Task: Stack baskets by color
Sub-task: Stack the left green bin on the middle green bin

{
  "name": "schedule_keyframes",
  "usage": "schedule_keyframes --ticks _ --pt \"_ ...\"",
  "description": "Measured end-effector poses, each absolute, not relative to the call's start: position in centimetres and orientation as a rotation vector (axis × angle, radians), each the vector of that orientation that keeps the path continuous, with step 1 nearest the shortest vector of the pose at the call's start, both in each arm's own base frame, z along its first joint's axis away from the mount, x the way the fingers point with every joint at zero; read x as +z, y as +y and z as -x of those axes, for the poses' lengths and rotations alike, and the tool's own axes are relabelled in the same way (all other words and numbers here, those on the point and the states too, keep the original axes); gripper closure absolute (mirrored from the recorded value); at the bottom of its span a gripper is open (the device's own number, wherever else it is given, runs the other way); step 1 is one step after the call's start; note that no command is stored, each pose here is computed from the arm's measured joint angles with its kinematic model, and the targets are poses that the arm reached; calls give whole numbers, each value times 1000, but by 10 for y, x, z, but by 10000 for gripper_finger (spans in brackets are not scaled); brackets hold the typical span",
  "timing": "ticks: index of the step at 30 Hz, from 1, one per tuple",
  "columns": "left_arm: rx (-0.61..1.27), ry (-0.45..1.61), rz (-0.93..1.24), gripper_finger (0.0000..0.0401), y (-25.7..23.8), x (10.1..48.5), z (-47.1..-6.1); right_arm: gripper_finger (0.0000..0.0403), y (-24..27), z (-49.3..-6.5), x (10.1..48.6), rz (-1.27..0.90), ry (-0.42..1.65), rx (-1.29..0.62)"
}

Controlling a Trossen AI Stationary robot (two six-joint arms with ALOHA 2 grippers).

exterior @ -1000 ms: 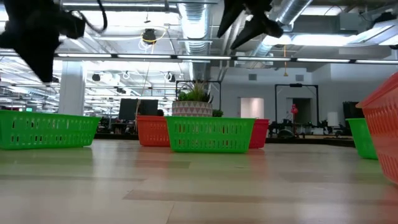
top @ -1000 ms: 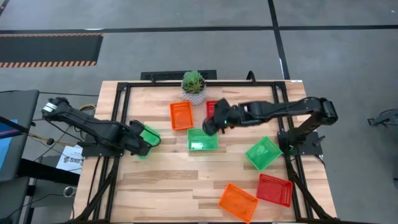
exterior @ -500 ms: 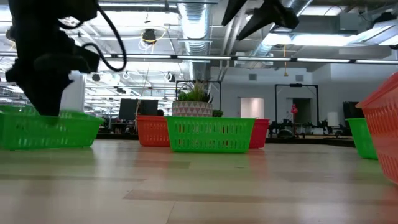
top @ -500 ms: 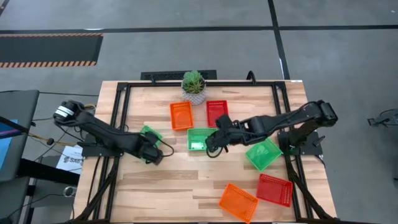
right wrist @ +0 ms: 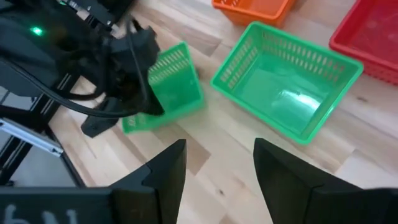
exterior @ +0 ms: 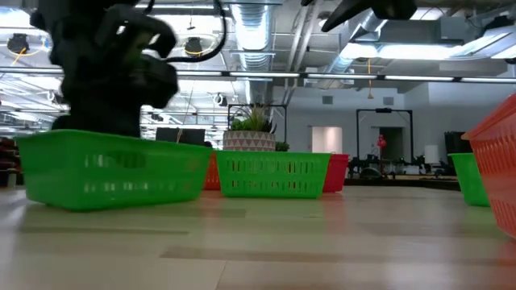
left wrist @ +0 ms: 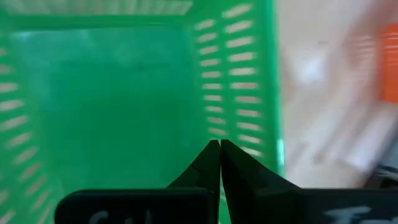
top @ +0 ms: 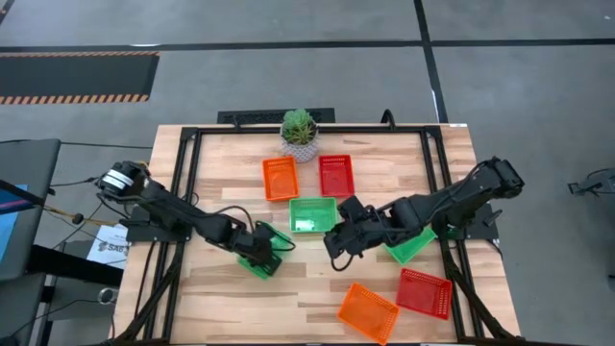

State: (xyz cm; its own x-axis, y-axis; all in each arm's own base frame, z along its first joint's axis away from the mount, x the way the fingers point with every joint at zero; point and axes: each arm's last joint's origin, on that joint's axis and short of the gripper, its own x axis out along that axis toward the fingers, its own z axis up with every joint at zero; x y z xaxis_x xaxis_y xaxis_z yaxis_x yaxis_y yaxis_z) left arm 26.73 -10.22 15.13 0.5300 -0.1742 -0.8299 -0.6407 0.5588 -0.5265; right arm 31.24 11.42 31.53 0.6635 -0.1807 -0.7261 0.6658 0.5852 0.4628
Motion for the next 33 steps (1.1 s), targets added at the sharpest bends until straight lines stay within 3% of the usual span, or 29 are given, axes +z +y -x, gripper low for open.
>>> schedule_keyframes --ticks 8,16,28,33 --pt "36 838 1135 401 -116 137 -309 202 127 -307 315 -790 687 -522" --pt "-86 809 1155 401 -122 155 -328 204 134 -300 313 -795 719 -538" --pt "-283 615 1168 401 -119 233 -325 204 152 -299 280 -871 812 -718" --pt "-258 501 1143 401 -106 271 -304 204 163 -316 249 -855 860 -745"
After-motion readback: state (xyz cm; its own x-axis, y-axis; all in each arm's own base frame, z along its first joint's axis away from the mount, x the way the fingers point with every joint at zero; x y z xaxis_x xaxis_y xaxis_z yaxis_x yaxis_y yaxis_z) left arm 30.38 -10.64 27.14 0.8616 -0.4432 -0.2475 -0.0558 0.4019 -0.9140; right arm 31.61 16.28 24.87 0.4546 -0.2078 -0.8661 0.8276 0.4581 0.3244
